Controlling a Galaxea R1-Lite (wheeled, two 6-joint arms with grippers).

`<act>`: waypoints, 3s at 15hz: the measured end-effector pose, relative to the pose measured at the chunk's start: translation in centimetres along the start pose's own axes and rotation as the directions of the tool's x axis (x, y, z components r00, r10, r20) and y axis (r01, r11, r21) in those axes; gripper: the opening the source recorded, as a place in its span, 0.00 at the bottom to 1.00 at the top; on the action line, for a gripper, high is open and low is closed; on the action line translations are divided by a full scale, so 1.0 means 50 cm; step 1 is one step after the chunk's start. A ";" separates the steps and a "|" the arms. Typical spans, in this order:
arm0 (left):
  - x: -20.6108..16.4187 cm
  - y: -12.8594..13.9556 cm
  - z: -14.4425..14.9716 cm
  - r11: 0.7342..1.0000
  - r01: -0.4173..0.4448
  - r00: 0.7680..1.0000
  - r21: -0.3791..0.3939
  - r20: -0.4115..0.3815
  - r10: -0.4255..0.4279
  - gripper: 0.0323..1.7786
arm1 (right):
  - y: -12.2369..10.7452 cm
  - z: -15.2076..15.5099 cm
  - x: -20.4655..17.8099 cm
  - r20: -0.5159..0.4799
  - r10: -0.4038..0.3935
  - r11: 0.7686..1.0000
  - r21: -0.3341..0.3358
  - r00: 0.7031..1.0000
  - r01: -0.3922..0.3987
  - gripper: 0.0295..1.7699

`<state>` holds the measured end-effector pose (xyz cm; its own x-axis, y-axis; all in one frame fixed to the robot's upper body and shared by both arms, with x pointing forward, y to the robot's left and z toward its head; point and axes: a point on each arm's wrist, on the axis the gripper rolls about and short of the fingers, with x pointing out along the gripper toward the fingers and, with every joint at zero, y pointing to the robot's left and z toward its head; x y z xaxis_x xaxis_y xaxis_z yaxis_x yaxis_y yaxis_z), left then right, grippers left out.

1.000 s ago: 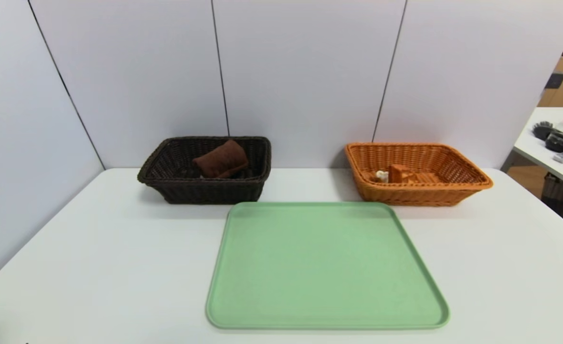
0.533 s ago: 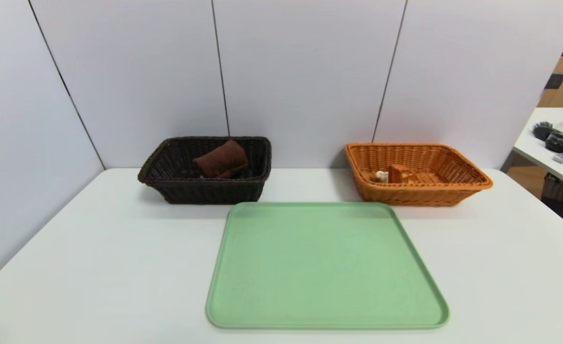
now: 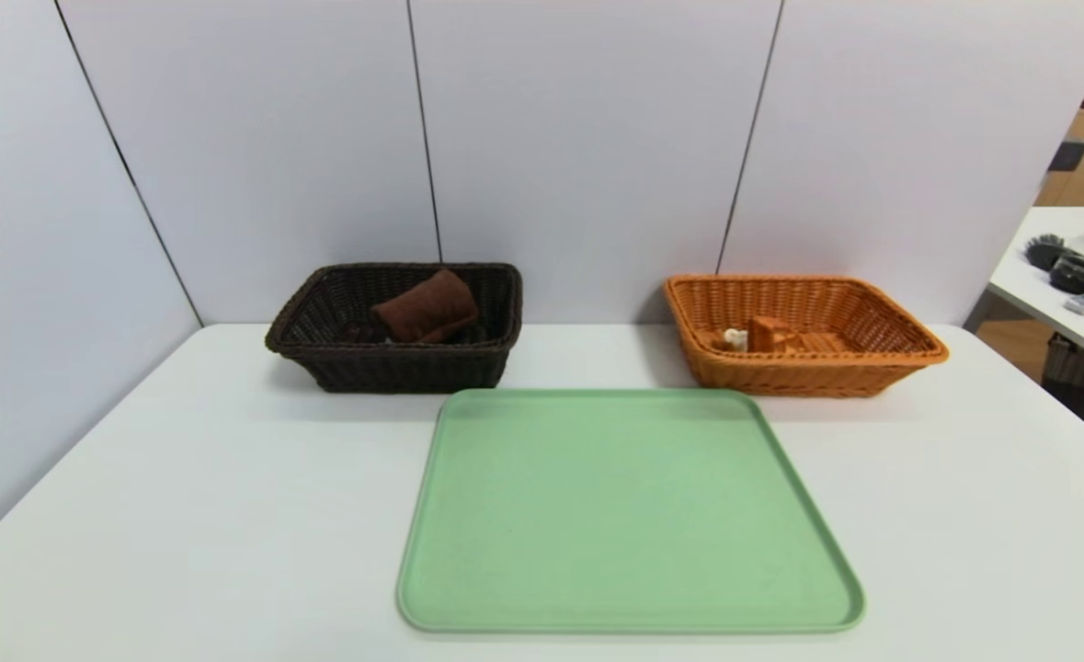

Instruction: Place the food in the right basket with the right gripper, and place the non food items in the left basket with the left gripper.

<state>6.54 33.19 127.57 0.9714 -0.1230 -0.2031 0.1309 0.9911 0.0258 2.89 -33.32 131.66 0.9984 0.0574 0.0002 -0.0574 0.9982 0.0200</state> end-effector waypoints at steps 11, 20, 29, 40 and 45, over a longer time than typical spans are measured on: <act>-0.008 -0.004 -0.050 1.000 -0.007 0.999 0.004 0.052 0.007 0.95 | -0.001 -0.041 -0.027 0.032 0.016 1.000 -0.009 0.999 -0.016 0.96; 0.023 -0.006 -0.119 1.000 0.005 0.979 0.018 0.203 -0.008 0.95 | -0.006 -0.110 0.016 0.170 0.013 1.000 -0.020 0.985 -0.010 0.96; 0.033 -0.007 -0.161 1.000 0.005 0.975 -0.004 0.222 -0.004 0.95 | -0.011 -0.207 0.061 0.124 0.003 0.999 -0.033 0.992 0.001 0.96; 0.034 -0.006 -0.166 0.997 0.001 0.979 -0.078 0.204 0.015 0.95 | -0.016 -0.267 0.080 0.005 -0.055 0.996 -0.071 0.998 0.055 0.96; 0.034 -0.006 -0.167 0.989 0.008 0.980 -0.148 0.200 0.022 0.95 | -0.015 -0.267 0.080 0.006 -0.035 0.997 -0.070 0.999 0.035 0.96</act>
<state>6.52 33.13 119.04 0.9940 -0.1089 -0.0025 0.1078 0.9868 -0.1206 6.91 -33.58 118.30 0.9997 0.0226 0.0051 -0.0223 0.9985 -0.0505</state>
